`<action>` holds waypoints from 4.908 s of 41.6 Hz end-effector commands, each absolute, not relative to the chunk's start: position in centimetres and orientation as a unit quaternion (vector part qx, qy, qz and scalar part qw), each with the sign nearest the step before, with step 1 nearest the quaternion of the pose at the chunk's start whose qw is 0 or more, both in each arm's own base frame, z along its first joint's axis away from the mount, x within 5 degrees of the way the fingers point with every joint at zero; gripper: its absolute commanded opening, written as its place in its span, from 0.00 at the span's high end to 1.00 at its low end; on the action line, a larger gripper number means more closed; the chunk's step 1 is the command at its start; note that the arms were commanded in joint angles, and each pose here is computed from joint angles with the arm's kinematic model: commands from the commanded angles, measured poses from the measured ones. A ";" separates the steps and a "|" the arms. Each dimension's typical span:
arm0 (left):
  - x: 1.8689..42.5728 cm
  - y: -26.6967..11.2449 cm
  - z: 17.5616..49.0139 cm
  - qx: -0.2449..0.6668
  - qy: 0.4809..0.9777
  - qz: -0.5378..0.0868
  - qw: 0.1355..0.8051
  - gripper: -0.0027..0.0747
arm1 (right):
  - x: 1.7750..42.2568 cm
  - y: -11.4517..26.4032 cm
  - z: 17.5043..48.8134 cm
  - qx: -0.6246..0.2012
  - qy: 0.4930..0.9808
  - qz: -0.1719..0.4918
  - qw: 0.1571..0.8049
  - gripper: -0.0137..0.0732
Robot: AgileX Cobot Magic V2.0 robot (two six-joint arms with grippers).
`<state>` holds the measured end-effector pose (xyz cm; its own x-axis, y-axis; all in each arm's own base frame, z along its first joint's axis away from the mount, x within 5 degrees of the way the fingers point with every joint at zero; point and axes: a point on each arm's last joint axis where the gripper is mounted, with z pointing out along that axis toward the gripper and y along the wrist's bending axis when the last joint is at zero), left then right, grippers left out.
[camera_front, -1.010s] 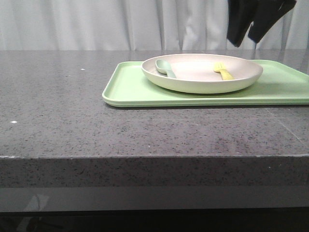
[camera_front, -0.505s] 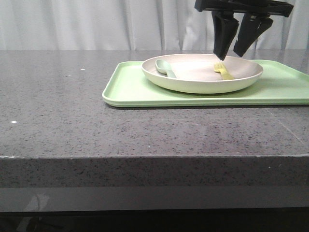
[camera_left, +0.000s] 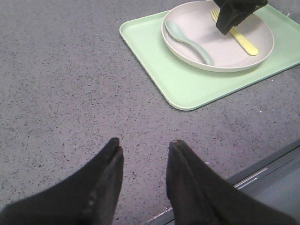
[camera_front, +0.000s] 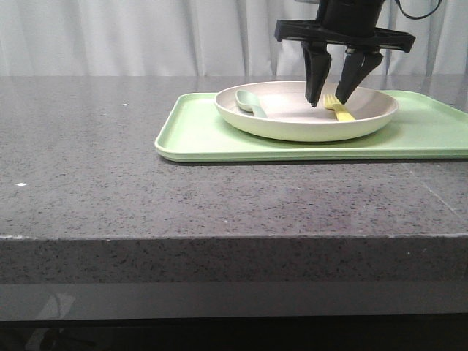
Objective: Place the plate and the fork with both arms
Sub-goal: 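Lower the right gripper over the yellow fork on the plate, then close the right gripper on the fork handle and lift it, then carry the fork past the plate rim and lower it onto the tray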
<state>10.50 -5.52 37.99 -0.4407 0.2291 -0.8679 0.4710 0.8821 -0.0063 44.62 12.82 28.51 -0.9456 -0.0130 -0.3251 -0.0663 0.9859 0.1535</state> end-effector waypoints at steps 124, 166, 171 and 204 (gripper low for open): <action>10.6 -5.6 39.4 0.202 0.815 -0.138 0.526 0.66 | 41.1 5.2 37.4 0.048 0.971 0.065 0.225 0.75; 10.5 -5.6 39.4 0.202 0.815 -0.139 0.525 0.66 | 41.3 0.4 30.4 0.046 0.987 0.069 0.141 0.75; 10.5 -5.6 39.4 0.202 0.815 -0.140 0.525 0.66 | 41.3 0.4 30.3 0.045 0.987 0.068 0.137 0.75; 10.5 -5.6 39.4 0.202 0.815 -0.140 0.525 0.66 | 42.1 0.5 30.0 0.042 0.988 0.068 0.135 0.37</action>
